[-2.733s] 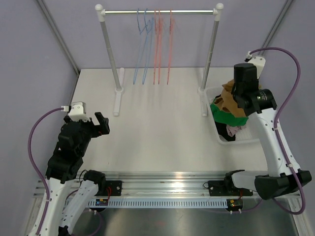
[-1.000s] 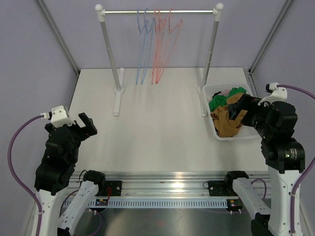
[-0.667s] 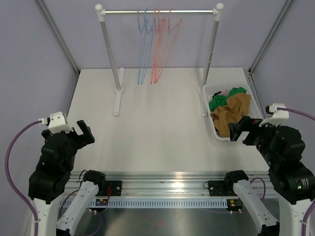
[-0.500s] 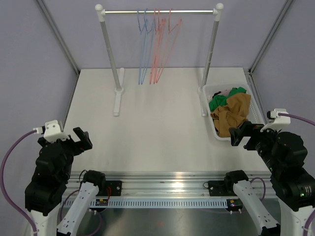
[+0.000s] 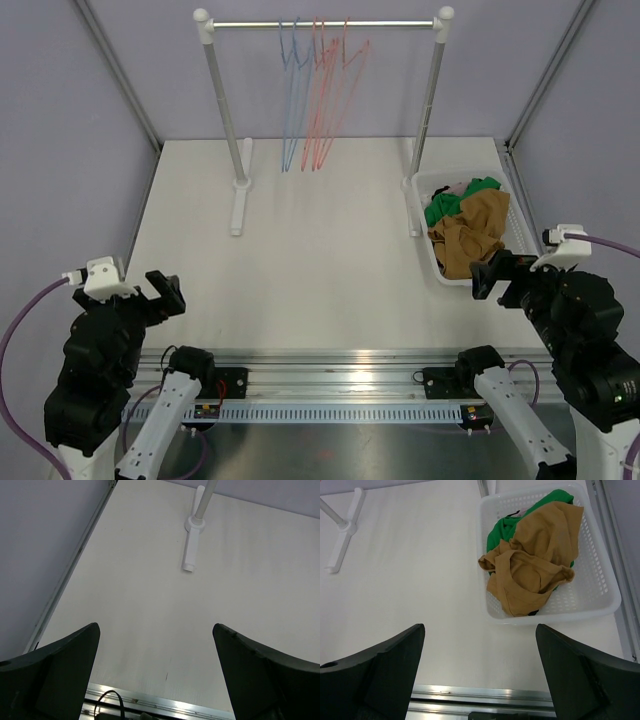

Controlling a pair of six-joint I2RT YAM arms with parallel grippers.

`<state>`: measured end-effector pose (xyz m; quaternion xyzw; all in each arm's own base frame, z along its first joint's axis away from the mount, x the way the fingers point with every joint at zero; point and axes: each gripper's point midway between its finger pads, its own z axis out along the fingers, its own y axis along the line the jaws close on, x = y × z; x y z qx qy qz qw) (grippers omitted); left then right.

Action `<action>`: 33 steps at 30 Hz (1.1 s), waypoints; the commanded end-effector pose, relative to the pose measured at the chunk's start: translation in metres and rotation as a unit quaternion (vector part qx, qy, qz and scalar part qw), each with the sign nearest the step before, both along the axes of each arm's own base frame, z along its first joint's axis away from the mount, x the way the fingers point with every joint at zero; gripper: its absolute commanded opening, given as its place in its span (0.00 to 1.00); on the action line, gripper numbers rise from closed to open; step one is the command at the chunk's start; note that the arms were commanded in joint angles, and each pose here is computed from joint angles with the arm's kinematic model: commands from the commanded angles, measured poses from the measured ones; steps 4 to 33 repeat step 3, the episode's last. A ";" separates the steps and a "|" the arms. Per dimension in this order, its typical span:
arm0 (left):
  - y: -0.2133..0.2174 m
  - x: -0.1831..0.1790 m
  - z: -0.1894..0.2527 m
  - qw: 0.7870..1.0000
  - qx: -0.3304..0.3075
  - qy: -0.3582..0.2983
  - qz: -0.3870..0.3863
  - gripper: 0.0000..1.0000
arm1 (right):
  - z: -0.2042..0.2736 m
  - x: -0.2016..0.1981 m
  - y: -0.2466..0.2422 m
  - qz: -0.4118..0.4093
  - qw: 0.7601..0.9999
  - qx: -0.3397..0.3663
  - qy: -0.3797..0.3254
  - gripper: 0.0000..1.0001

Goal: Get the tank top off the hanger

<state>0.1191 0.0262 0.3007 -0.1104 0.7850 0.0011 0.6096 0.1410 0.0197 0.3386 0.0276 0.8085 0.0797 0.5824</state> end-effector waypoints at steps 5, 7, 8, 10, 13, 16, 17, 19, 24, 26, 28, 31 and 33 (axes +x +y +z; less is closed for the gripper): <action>-0.006 0.002 0.011 1.000 -0.001 -0.024 -0.019 0.99 | -0.004 0.011 -0.003 -0.012 1.000 -0.013 0.009 1.00; -0.006 0.002 0.011 1.000 -0.001 -0.024 -0.019 0.99 | -0.004 0.011 -0.003 -0.012 1.000 -0.013 0.009 1.00; -0.006 0.002 0.011 1.000 -0.001 -0.024 -0.019 0.99 | -0.004 0.011 -0.003 -0.012 1.000 -0.013 0.009 1.00; -0.006 0.002 0.011 1.000 -0.001 -0.024 -0.019 0.99 | -0.004 0.011 -0.003 -0.012 1.000 -0.013 0.009 1.00; -0.006 0.002 0.011 1.000 -0.001 -0.024 -0.019 0.99 | -0.004 0.011 -0.003 -0.012 1.000 -0.013 0.009 1.00; -0.006 0.002 0.011 1.000 -0.001 -0.024 -0.019 0.99 | -0.004 0.011 -0.003 -0.012 1.000 -0.013 0.009 1.00; -0.006 0.002 0.011 1.000 -0.001 -0.024 -0.019 0.99 | -0.004 0.011 -0.003 -0.012 1.000 -0.013 0.009 1.00; -0.006 0.002 0.011 1.000 -0.001 -0.024 -0.019 0.99 | -0.004 0.011 -0.003 -0.012 1.000 -0.013 0.009 1.00; -0.006 0.002 0.011 1.000 -0.001 -0.024 -0.019 0.99 | -0.004 0.011 -0.003 -0.012 1.000 -0.013 0.009 1.00; -0.006 0.002 0.011 1.000 -0.001 -0.024 -0.019 0.99 | -0.004 0.011 -0.003 -0.012 1.000 -0.013 0.009 1.00; -0.006 0.002 0.011 1.000 -0.001 -0.024 -0.019 0.99 | -0.004 0.011 -0.003 -0.012 1.000 -0.013 0.009 1.00; -0.006 0.002 0.011 1.000 -0.001 -0.024 -0.019 0.99 | -0.004 0.011 -0.003 -0.012 1.000 -0.013 0.009 1.00; -0.006 0.002 0.011 1.000 -0.001 -0.024 -0.019 0.99 | -0.004 0.011 -0.003 -0.012 1.000 -0.013 0.009 1.00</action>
